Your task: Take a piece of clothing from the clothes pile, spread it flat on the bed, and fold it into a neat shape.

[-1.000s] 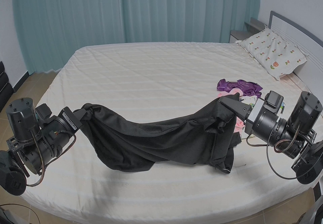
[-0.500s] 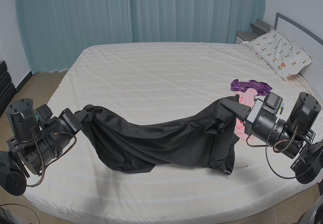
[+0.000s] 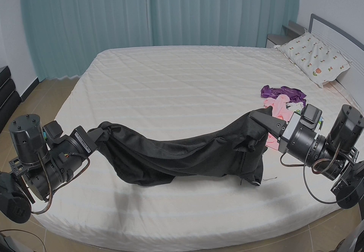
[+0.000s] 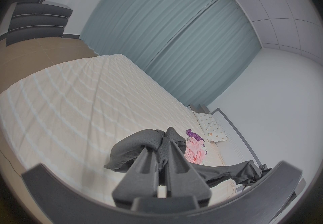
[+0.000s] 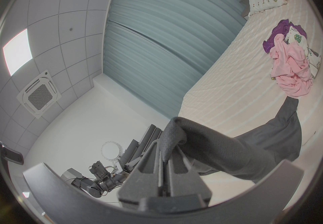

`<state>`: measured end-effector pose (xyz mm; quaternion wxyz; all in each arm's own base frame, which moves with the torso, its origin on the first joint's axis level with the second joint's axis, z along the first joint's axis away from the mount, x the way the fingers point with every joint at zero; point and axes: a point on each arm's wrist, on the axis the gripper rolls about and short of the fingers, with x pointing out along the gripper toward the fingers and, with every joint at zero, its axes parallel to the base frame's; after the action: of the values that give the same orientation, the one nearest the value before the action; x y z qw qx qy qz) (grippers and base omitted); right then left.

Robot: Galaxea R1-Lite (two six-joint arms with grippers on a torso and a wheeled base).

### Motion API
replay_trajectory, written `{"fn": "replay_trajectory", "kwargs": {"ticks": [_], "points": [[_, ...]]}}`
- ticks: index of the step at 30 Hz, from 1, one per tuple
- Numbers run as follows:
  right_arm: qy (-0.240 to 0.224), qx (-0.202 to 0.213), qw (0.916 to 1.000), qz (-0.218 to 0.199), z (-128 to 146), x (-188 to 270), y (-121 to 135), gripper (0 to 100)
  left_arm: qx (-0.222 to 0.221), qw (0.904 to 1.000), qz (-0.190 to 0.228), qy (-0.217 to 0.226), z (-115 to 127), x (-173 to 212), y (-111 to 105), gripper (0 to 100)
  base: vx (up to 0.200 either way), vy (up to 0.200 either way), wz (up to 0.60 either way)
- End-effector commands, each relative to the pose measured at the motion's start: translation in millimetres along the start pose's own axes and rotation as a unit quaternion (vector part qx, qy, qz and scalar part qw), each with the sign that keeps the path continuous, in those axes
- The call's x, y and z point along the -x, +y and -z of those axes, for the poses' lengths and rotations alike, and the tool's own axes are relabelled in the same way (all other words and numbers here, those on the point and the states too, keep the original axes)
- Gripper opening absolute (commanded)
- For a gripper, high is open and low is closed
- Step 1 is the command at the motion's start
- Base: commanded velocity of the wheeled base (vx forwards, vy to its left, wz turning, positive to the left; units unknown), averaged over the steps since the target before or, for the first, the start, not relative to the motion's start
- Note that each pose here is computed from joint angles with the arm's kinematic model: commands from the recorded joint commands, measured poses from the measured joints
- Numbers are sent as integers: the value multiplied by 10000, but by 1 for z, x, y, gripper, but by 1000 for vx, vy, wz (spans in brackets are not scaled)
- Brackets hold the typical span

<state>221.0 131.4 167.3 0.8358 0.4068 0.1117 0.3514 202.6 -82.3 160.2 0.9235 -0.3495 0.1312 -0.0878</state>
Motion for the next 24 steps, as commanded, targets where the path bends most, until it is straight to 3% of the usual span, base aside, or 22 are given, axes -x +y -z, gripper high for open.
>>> {"fn": "replay_trajectory", "kwargs": {"ticks": [1,7,12,13,16,24], "points": [[-120,69,9996,-244,-6,10,15,0,-11,9999,98,21,2,3,-4,0,-200,0,0],[-308,162,9973,-654,-21,34,49,0,-50,9991,425,30,2,20,-22,0,-200,0,0],[-583,242,9950,-778,-41,48,70,0,-51,9989,434,-145,-6,28,-35,0,-160,0,0],[-1026,408,9903,-840,-70,57,88,0,-3,9983,471,-356,-23,25,-50,0,0,0,0],[-1441,572,9851,-746,-105,61,107,0,6,9976,453,-515,-45,20,-67,0,0,0,0],[-1809,857,9777,-641,-176,57,152,0,-14,9971,452,-617,-82,22,-99,0,0,0,0]]}}
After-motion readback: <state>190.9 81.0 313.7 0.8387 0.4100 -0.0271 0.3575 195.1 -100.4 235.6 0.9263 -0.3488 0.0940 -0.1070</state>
